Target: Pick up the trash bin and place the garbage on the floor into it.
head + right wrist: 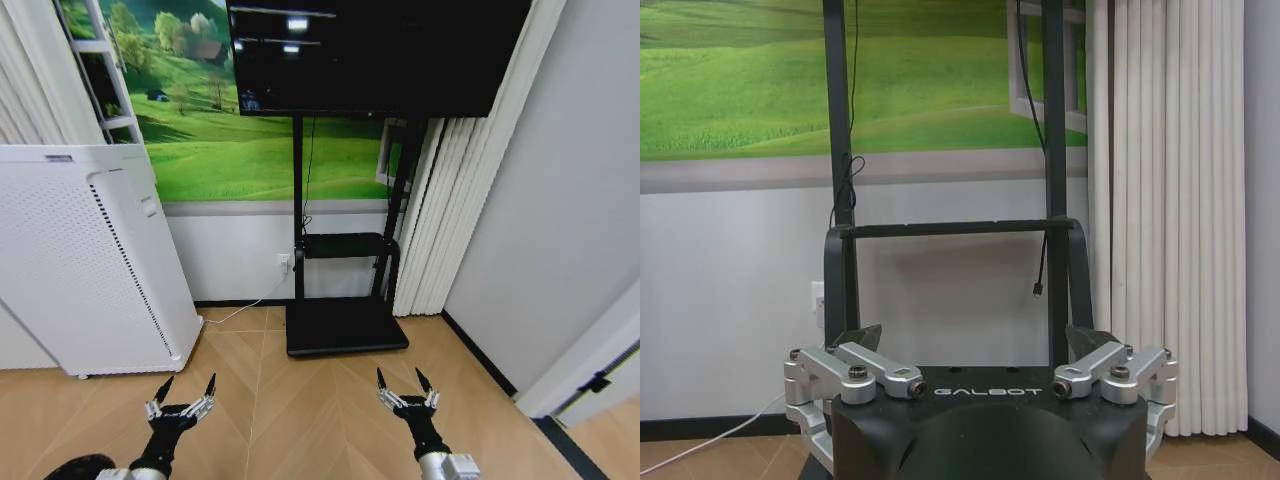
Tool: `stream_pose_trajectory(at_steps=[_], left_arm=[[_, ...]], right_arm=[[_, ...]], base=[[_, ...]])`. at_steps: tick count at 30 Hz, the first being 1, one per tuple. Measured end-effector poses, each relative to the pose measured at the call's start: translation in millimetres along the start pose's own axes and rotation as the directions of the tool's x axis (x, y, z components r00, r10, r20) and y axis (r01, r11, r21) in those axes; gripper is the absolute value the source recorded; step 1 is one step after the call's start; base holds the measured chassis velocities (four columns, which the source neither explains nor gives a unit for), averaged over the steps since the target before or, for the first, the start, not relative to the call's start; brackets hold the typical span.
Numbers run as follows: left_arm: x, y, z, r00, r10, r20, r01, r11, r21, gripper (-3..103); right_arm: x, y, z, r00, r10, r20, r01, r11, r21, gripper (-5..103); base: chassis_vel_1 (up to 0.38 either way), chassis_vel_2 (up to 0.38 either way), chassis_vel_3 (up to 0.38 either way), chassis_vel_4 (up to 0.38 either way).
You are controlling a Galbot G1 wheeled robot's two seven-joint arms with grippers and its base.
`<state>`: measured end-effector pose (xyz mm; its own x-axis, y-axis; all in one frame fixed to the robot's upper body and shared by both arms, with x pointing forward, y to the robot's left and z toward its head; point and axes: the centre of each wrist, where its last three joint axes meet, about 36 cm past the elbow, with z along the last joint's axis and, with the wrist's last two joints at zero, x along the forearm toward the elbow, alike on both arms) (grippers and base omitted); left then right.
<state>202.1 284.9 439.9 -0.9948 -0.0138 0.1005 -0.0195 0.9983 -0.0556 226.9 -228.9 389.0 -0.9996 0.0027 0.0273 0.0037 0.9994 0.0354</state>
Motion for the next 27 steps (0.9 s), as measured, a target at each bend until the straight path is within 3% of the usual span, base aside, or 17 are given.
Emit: stream_pose_trajectory(at_steps=[27], left_arm=[[0.0, 0.0, 0.0, 1.000, 0.000, 0.000, 0.000, 1.000, 0.000, 100]], right_arm=[[0.0, 0.0, 0.0, 1.000, 0.000, 0.000, 0.000, 1.000, 0.000, 100]], base=[[0.000, 0.000, 0.000, 0.000]])
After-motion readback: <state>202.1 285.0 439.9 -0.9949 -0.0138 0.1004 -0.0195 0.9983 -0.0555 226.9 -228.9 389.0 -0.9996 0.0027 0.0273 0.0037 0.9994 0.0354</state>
